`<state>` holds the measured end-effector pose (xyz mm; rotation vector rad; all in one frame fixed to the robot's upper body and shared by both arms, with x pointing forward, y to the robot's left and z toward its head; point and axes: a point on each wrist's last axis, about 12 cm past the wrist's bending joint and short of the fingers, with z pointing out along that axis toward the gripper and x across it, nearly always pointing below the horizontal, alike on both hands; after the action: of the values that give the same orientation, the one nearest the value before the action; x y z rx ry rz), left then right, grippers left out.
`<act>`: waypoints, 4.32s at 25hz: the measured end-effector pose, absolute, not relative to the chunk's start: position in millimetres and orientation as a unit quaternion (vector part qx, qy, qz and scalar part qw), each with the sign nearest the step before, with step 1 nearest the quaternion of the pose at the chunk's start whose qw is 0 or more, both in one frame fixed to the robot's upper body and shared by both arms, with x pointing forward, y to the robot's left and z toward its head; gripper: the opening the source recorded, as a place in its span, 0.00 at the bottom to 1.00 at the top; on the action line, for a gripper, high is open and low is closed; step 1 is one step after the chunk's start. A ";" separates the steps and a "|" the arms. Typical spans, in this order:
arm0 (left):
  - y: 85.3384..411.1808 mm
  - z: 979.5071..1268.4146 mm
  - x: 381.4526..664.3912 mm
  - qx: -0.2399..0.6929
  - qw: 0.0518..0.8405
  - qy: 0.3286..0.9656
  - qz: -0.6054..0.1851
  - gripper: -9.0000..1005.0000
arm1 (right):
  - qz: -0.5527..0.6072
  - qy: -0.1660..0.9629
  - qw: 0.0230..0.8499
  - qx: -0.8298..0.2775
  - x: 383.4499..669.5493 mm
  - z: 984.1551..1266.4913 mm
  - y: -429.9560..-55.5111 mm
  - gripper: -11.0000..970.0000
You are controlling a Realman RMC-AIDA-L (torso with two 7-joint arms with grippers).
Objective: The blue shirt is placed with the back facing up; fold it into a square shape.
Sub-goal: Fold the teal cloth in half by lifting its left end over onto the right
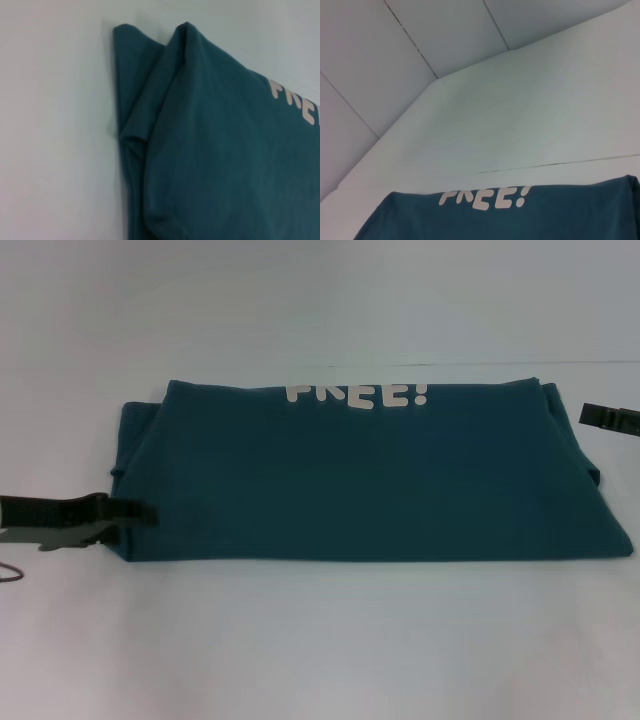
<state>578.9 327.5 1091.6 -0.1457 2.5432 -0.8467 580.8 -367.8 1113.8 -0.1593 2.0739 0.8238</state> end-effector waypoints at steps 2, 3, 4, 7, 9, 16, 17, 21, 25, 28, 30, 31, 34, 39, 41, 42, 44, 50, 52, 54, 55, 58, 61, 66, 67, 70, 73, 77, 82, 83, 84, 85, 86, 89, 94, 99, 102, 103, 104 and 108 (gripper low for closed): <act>332.7 1092.8 575.6 -0.057 0.226 0.923 -0.306 0.72 | 0.329 0.834 0.438 -0.063 581.1 1113.7 -368.3 0.95; 335.5 1094.1 573.8 -0.059 0.226 0.923 -0.305 0.72 | 0.329 0.834 0.438 -0.062 581.2 1113.7 -368.5 0.95; 337.3 1095.2 572.4 -0.060 0.226 0.923 -0.305 0.72 | 0.329 0.834 0.438 -0.062 581.3 1113.8 -368.4 0.95; 343.3 1097.8 567.5 -0.068 0.221 0.924 -0.303 0.72 | 0.329 0.834 0.438 -0.061 581.7 1114.3 -368.9 0.95; 346.2 1097.1 564.9 -0.077 0.219 0.925 -0.302 0.72 | 0.329 0.834 0.438 -0.061 581.8 1114.4 -369.1 0.95; 345.4 1089.3 564.5 -0.092 0.214 0.925 -0.301 0.72 | 0.327 0.834 0.441 -0.060 582.9 1115.0 -369.2 0.95; 343.9 1087.5 565.5 -0.093 0.214 0.925 -0.301 0.72 | 0.326 0.834 0.441 -0.060 583.1 1115.1 -369.1 0.95; 343.7 1084.0 568.5 -0.101 0.220 0.925 -0.294 0.72 | 0.327 0.834 0.441 -0.060 583.7 1115.6 -368.7 0.95; 343.5 1081.6 570.2 -0.107 0.225 0.924 -0.290 0.72 | 0.328 0.833 0.441 -0.059 583.9 1116.1 -368.6 0.95; 343.3 1080.8 570.9 -0.108 0.225 0.924 -0.288 0.72 | 0.329 0.833 0.440 -0.060 584.2 1116.8 -368.5 0.95; 342.7 1080.3 571.2 -0.109 0.225 0.924 -0.289 0.72 | 0.329 0.833 0.441 -0.060 584.3 1117.3 -368.9 0.95; 342.0 1080.3 571.7 -0.108 0.225 0.924 -0.289 0.72 | 0.329 0.833 0.441 -0.060 584.4 1117.4 -369.0 0.95; 338.3 1080.2 573.7 -0.104 0.223 0.924 -0.293 0.72 | 0.329 0.833 0.441 -0.060 584.5 1117.6 -369.2 0.95; 332.1 1080.8 576.7 -0.093 0.218 0.924 -0.298 0.72 | 0.329 0.833 0.441 -0.060 584.3 1117.7 -369.3 0.95; 329.9 1081.3 577.6 -0.087 0.216 0.926 -0.298 0.72 | 0.329 0.833 0.441 -0.060 584.3 1117.6 -369.3 0.95; 328.7 1081.8 578.3 -0.084 0.215 0.926 -0.298 0.72 | 0.329 0.833 0.441 -0.060 584.3 1117.6 -369.4 0.95; 326.1 1083.3 580.1 -0.080 0.215 0.926 -0.300 0.72 | 0.329 0.833 0.441 -0.060 584.3 1117.6 -369.4 0.95; 320.2 1086.8 584.2 -0.067 0.213 0.927 -0.302 0.72 | 0.328 0.833 0.441 -0.060 584.4 1118.0 -370.0 0.95; 320.2 1087.4 584.8 -0.066 0.214 0.927 -0.302 0.72 | 0.328 0.833 0.442 -0.060 584.4 1118.0 -370.0 0.95; 321.0 1087.9 585.3 -0.065 0.215 0.928 -0.298 0.72 | 0.327 0.833 0.442 -0.060 584.5 1117.9 -370.1 0.95; 321.5 1088.2 585.7 -0.065 0.216 0.928 -0.297 0.72 | 0.327 0.833 0.442 -0.060 584.6 1117.9 -370.1 0.95; 322.9 1089.1 586.2 -0.064 0.218 0.928 -0.294 0.72 | 0.327 0.833 0.442 -0.060 584.6 1117.9 -370.1 0.95; 324.8 1089.0 585.7 -0.063 0.217 0.930 -0.290 0.72 | 0.327 0.833 0.442 -0.059 584.6 1117.9 -370.3 0.95; 325.8 1087.9 584.2 -0.061 0.210 0.934 -0.283 0.72 | 0.327 0.833 0.442 -0.060 584.5 1118.0 -370.1 0.95; 325.9 1087.9 584.1 -0.061 0.210 0.934 -0.283 0.72 | 0.328 0.833 0.442 -0.060 584.5 1118.0 -370.1 0.95; 327.0 1087.2 583.2 -0.063 0.209 0.934 -0.282 0.71 | 0.328 0.833 0.441 -0.060 584.4 1118.0 -370.0 0.95; 327.7 1086.5 582.5 -0.063 0.207 0.935 -0.279 0.72 | 0.328 0.833 0.441 -0.060 584.2 1118.0 -369.9 0.95; 328.0 1086.1 582.0 -0.064 0.206 0.936 -0.279 0.71 | 0.329 0.833 0.441 -0.060 583.8 1117.7 -370.1 0.95; 327.4 1086.5 582.7 -0.062 0.206 0.936 -0.278 0.71 | 0.330 0.833 0.440 -0.060 583.6 1117.7 -370.0 0.95; 327.5 1086.4 582.8 -0.061 0.205 0.937 -0.276 0.71 | 0.330 0.833 0.440 -0.060 583.6 1117.7 -370.0 0.95; 327.5 1086.2 582.8 -0.060 0.205 0.938 -0.274 0.71 | 0.330 0.833 0.440 -0.060 583.6 1117.7 -369.9 0.95; 327.5 1086.0 583.0 -0.059 0.205 0.938 -0.273 0.69 | 0.330 0.833 0.440 -0.060 583.5 1117.7 -369.9 0.95; 327.5 1085.9 583.2 -0.058 0.206 0.939 -0.271 0.66 | 0.331 0.833 0.440 -0.060 583.5 1117.8 -369.8 0.95; 326.4 1086.1 584.3 -0.053 0.206 0.940 -0.267 0.60 | 0.332 0.833 0.439 -0.060 583.3 1117.8 -369.6 0.94; 325.4 1085.7 585.8 -0.051 0.204 0.943 -0.258 0.48 | 0.332 0.833 0.439 -0.061 583.2 1117.8 -369.5 0.94; 326.8 1084.9 586.7 -0.056 0.205 0.945 -0.249 0.37 | 0.332 0.833 0.439 -0.060 582.8 1117.5 -369.9 0.94; 326.4 1084.8 587.2 -0.055 0.206 0.945 -0.247 0.22 | 0.332 0.832 0.440 -0.060 582.9 1117.6 -369.9 0.94; 326.0 1084.7 587.3 -0.054 0.206 0.946 -0.246 0.17 | 0.332 0.832 0.440 -0.060 582.9 1117.7 -369.9 0.94; 325.4 1084.7 587.6 -0.053 0.206 0.946 -0.246 0.14 | 0.333 0.832 0.440 -0.059 583.0 1117.9 -369.9 0.94; 325.4 1085.5 588.3 -0.051 0.207 0.946 -0.245 0.02 | 0.333 0.831 0.442 -0.058 583.0 1118.1 -370.2 0.94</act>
<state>588.3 325.4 1085.5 -0.1420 2.6340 -0.6810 583.0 -370.2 1118.1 -0.1433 2.0618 0.8271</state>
